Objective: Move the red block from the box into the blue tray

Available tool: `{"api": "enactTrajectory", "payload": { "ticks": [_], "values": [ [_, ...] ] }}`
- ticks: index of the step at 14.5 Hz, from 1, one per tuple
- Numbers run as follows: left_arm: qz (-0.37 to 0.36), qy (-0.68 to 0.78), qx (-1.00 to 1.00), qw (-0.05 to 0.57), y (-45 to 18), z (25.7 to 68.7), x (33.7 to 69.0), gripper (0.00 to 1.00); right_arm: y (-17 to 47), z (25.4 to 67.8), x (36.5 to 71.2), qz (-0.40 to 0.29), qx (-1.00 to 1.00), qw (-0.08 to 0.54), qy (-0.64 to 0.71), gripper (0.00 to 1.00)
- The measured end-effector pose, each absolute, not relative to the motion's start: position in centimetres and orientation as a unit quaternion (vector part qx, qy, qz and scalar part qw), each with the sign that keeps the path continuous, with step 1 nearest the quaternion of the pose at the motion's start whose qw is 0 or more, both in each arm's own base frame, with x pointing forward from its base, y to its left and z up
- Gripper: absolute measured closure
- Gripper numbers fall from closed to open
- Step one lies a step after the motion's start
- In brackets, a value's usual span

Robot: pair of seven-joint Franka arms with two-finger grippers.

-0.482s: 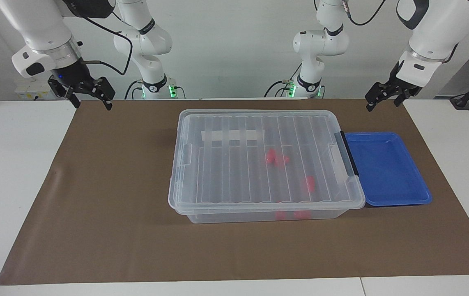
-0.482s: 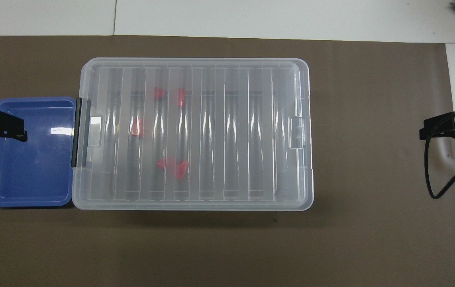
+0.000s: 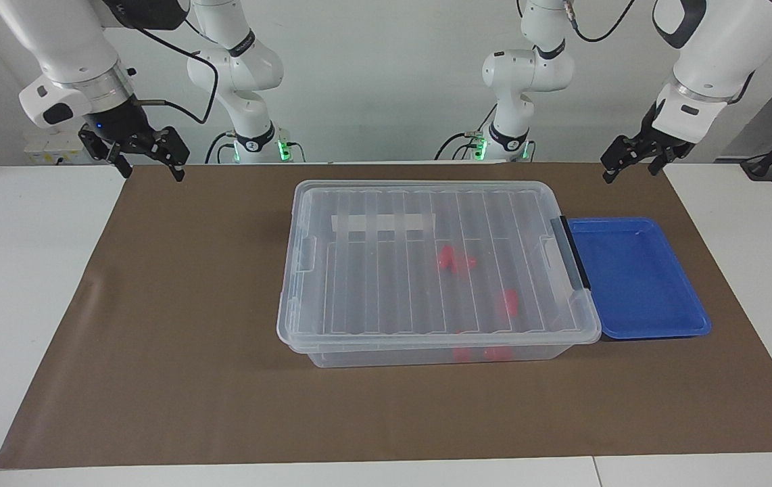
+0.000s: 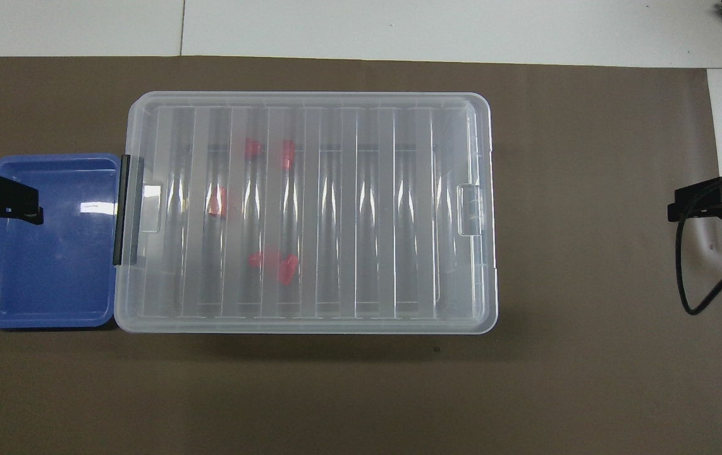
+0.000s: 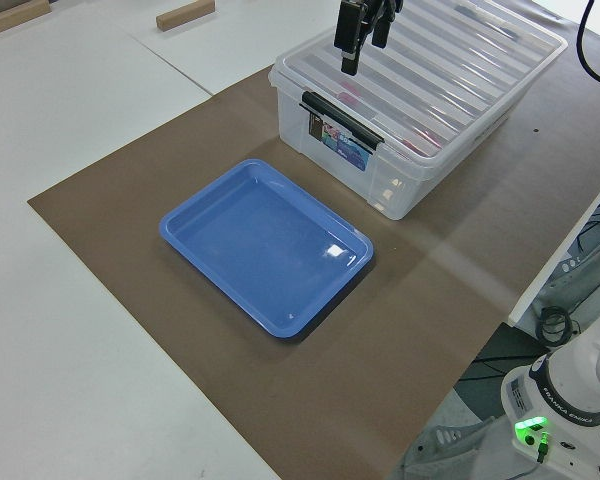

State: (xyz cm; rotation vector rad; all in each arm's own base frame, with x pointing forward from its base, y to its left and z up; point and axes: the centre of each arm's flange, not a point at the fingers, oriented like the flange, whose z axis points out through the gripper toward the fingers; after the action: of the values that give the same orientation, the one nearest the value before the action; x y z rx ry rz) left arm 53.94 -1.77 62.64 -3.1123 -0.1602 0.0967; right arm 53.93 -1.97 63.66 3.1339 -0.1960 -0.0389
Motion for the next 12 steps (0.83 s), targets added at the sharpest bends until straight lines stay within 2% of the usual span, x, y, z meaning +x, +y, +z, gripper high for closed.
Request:
{"api": "enactTrajectory", "payload": {
  "ticks": [6, 12],
  "values": [
    [0.031, -0.051, -0.998, 0.012, -1.8, 62.6, 53.9, 0.0, -1.2, 63.2, 54.7, 0.01, 0.998, 0.0, -0.055, 0.0],
    [0.031, -0.051, -0.998, 0.012, -1.8, 62.6, 53.9, 0.0, 6.9, 59.6, 55.7, 0.038, 0.998, -0.006, -0.053, 0.0]
  ]
}}
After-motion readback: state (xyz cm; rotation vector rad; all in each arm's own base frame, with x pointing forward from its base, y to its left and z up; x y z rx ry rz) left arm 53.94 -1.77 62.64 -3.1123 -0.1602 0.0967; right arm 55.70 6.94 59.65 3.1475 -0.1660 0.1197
